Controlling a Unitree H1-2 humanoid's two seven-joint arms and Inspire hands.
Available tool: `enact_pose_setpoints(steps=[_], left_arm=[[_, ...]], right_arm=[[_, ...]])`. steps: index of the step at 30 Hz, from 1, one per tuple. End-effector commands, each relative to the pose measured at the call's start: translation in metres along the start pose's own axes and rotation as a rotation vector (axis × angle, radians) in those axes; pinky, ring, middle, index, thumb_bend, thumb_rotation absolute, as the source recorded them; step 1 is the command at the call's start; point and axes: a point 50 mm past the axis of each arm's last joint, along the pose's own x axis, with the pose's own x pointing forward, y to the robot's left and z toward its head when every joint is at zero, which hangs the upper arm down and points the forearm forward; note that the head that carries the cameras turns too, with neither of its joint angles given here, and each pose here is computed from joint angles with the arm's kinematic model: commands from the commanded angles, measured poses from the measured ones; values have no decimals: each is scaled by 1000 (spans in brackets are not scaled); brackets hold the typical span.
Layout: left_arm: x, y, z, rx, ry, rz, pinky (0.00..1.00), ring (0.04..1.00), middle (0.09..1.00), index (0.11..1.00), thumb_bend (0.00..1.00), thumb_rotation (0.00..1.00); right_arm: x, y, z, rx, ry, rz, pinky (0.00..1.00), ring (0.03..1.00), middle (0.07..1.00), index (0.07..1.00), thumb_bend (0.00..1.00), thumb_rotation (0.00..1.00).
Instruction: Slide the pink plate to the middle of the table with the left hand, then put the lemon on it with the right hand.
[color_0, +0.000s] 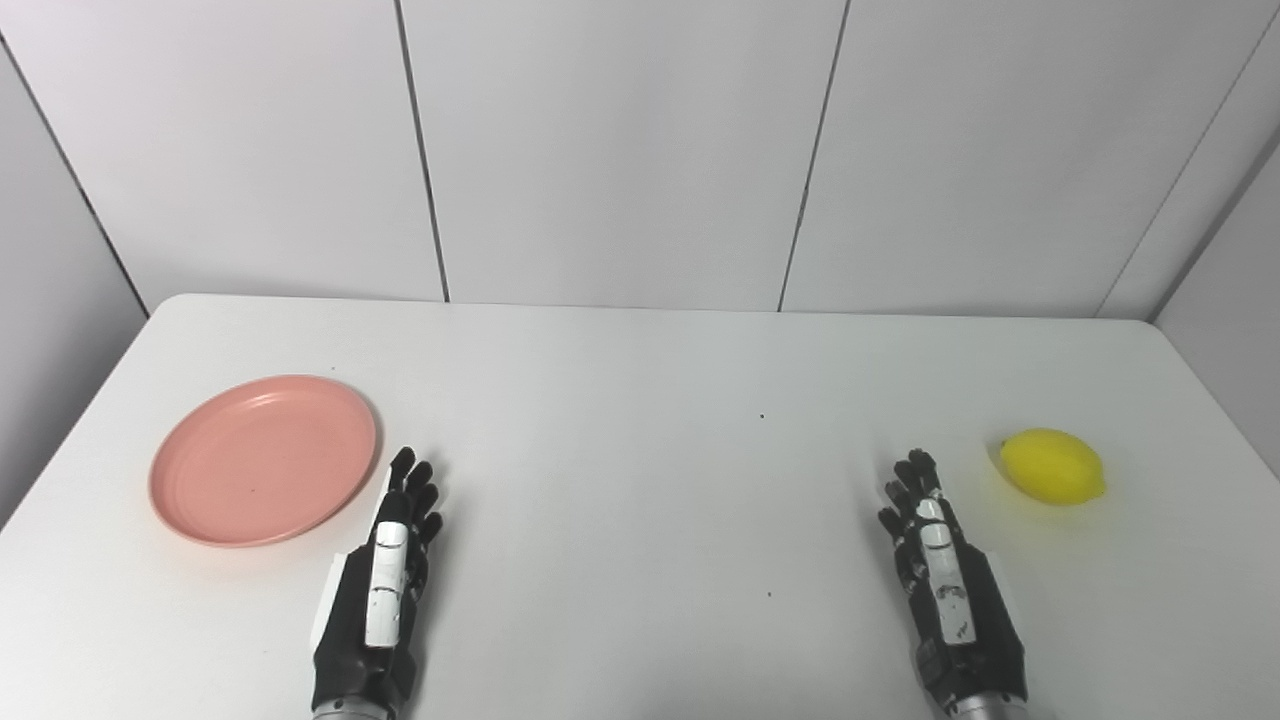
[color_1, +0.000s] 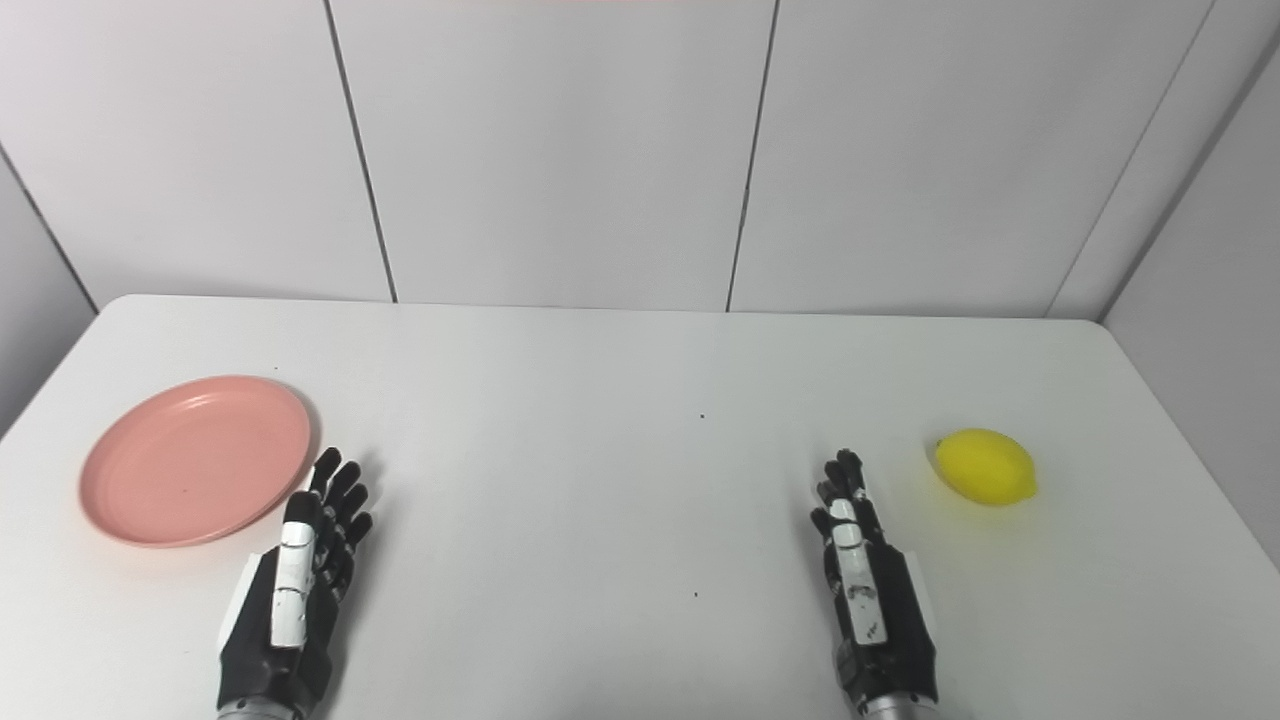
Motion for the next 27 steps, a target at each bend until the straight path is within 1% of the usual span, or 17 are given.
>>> enact_pose_setpoints(steps=[1,7,20,27], left_arm=[[-21,9,-9,19,21,18,1000,1000,1000,1000,683,1000],[-22,10,-8,16,18,18,1000,1000,1000,1000,676,1000],[-21,12,-8,12,18,19,1000,1000,997,1000,680,1000],[-22,6,-10,11,29,25,1000,1000,992,1000,684,1000]], right_arm=[[-6,-2,-13,16,53,-9,1000,1000,985,986,730,867],[-7,-1,-12,16,52,-11,1000,999,983,983,738,864],[-7,1,-11,18,48,-10,1000,999,987,988,722,873],[-7,-4,-12,19,41,-8,1000,1000,988,990,707,877]])
